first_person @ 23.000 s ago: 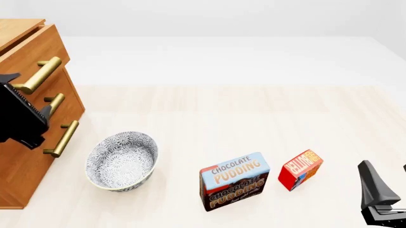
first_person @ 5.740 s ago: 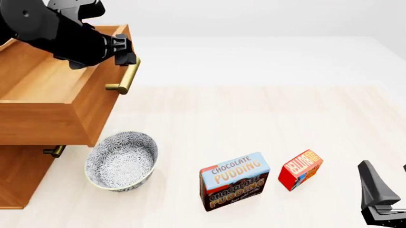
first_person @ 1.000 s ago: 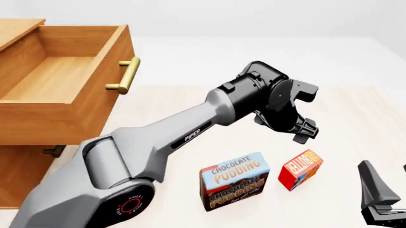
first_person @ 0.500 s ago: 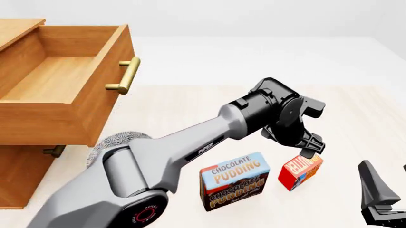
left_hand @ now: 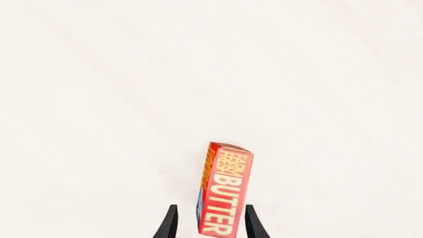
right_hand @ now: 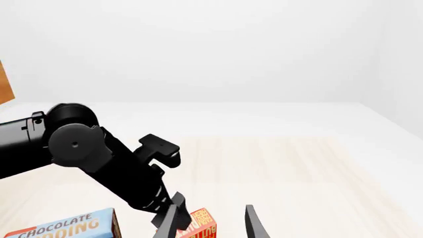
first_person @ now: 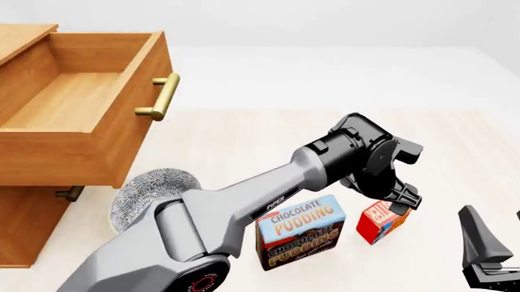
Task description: Put the butter at the back in the top drawer of the cabinet and close it.
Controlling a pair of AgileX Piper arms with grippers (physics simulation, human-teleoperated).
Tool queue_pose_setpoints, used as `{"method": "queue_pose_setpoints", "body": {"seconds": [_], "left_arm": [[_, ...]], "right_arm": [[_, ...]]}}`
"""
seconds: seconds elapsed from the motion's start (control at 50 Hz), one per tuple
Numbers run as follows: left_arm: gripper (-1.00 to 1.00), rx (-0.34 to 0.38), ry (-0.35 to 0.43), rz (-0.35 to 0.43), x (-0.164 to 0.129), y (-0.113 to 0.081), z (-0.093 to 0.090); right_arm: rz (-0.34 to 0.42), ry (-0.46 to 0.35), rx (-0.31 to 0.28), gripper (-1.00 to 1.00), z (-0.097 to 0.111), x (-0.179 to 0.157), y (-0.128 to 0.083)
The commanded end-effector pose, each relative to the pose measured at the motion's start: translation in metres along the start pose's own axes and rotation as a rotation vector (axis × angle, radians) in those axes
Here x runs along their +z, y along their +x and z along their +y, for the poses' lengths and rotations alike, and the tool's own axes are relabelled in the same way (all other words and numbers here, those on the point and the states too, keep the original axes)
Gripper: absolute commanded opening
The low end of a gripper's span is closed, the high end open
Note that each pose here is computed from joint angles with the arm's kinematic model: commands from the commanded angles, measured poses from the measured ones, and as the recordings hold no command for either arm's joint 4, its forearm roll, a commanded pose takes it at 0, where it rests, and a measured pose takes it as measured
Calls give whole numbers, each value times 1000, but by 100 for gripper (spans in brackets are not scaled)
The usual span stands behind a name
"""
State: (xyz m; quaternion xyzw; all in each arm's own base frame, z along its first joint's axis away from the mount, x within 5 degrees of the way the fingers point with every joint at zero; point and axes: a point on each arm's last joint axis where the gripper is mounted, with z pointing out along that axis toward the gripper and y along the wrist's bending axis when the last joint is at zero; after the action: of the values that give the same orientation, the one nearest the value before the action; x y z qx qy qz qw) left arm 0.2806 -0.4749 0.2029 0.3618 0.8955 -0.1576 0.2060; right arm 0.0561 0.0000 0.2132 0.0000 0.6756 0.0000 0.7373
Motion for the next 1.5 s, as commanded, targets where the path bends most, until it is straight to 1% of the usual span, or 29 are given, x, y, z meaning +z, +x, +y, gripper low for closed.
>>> {"method": "queue_pose_setpoints", "body": {"seconds": [0.02, 0.24, 0.62, 1.5], "left_arm": [[100, 6, 2, 11, 9, 2, -5], [100, 13, 5, 23, 18, 5, -12], [100, 15, 7, 34, 23, 9, -16], [100, 3, 2, 53, 36, 16, -16]], "right_arm": [[0, 0, 0, 100, 0, 0, 0], [0, 0, 0, 100, 0, 0, 0], [0, 0, 0, 100, 0, 0, 0], [0, 0, 0, 100, 0, 0, 0]]}}
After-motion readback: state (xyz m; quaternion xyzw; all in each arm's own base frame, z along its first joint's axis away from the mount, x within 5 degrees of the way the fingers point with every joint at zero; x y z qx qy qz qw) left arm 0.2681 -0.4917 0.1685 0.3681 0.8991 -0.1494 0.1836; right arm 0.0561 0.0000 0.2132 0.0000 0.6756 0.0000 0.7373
